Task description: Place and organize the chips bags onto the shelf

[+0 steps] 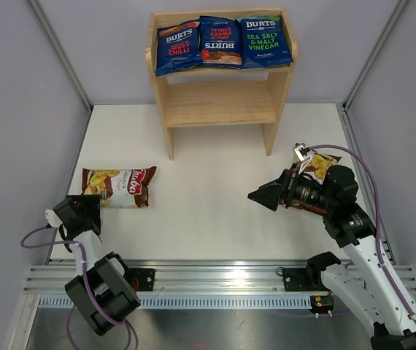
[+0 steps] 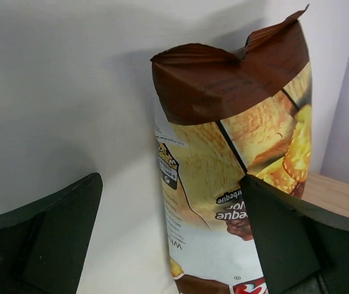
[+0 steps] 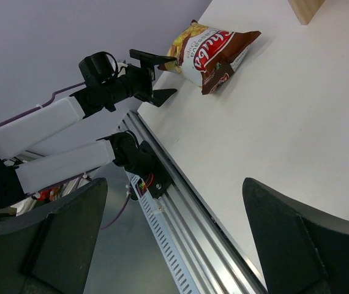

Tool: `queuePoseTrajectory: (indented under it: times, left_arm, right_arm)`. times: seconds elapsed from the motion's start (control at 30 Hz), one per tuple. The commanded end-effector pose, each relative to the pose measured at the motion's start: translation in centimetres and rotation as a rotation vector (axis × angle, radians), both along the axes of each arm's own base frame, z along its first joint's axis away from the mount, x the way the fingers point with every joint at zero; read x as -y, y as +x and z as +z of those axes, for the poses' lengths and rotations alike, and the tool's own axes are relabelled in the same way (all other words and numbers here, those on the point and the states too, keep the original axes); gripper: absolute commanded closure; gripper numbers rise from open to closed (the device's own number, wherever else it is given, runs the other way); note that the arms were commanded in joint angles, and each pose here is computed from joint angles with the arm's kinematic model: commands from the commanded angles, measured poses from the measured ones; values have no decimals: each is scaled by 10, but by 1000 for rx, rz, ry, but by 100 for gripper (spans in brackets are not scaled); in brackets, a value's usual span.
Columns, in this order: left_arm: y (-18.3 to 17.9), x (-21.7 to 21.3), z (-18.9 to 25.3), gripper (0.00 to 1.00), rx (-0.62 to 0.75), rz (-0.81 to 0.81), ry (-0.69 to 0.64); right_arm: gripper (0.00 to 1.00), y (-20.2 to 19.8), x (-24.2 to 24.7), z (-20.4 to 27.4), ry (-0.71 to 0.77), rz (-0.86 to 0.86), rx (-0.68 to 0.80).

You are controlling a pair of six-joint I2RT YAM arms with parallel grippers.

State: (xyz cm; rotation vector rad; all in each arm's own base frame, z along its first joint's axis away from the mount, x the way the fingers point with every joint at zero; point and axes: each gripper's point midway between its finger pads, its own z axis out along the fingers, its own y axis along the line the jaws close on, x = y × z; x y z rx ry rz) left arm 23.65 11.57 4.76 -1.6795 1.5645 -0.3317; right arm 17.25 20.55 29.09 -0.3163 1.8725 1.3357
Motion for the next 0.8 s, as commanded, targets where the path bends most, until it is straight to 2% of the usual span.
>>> queuePoseTrajectory:
  times: [0.0,0.13,0.17,0.27,0.33,0.53,0.77]
  left_arm:
    - [21,-22,31,1,118,32,81]
    - [35,-23,47,1,236,8,112]
    - [43,-26,63,1,309,-5,153]
    - [50,-26,64,1,346,-11,138]
    - [54,-28,61,1,347,-16,126]
    - [46,-38,33,1,224,58,81]
    - [64,-46,29,1,244,35,70]
  right_arm:
    - [1,0,-3,24,48,21,62]
    - [1,1,-4,28,60,20,62]
    - [1,2,-4,28,62,18,59]
    - [1,3,-5,29,68,20,48]
    - [1,4,-5,31,74,18,44]
    - [2,7,-8,33,83,22,32]
    - [2,13,-10,33,89,18,20]
